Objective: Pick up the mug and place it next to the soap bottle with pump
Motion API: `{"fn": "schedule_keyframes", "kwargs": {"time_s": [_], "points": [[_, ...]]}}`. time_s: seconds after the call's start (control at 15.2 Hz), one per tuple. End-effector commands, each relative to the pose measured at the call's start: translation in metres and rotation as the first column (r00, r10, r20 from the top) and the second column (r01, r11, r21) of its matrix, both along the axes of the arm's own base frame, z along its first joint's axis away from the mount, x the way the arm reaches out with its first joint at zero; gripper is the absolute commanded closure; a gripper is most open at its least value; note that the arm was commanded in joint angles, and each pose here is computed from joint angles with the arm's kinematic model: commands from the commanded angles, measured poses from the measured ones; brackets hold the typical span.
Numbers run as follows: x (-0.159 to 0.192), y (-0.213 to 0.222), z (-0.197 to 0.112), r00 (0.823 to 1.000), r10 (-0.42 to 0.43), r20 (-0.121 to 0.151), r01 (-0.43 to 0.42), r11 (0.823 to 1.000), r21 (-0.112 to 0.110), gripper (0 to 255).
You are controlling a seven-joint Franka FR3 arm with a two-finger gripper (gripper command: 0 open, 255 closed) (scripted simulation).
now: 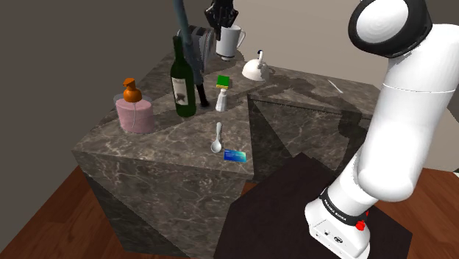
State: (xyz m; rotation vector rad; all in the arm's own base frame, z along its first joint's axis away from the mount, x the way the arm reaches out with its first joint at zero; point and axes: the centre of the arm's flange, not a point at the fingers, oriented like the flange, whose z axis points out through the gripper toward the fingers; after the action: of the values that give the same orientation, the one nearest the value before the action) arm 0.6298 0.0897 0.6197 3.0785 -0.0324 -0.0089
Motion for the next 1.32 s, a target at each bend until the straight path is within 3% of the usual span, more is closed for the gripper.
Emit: {"fn": "schedule_keyframes", "kwargs": {"time_s": [0.0,0.92,1.25], "points": [[-0.008,0.027,0.001,1.0,-0.001,0.001,0.001,1.0,0.0,255],[-0.045,0.208,0.001,1.0,-0.001,0.001,0.001,1.0,0.0,255],[-0.045,0.208,-0.025,1.0,-0.001,0.001,0.001,1.0,0.0,255]]}}
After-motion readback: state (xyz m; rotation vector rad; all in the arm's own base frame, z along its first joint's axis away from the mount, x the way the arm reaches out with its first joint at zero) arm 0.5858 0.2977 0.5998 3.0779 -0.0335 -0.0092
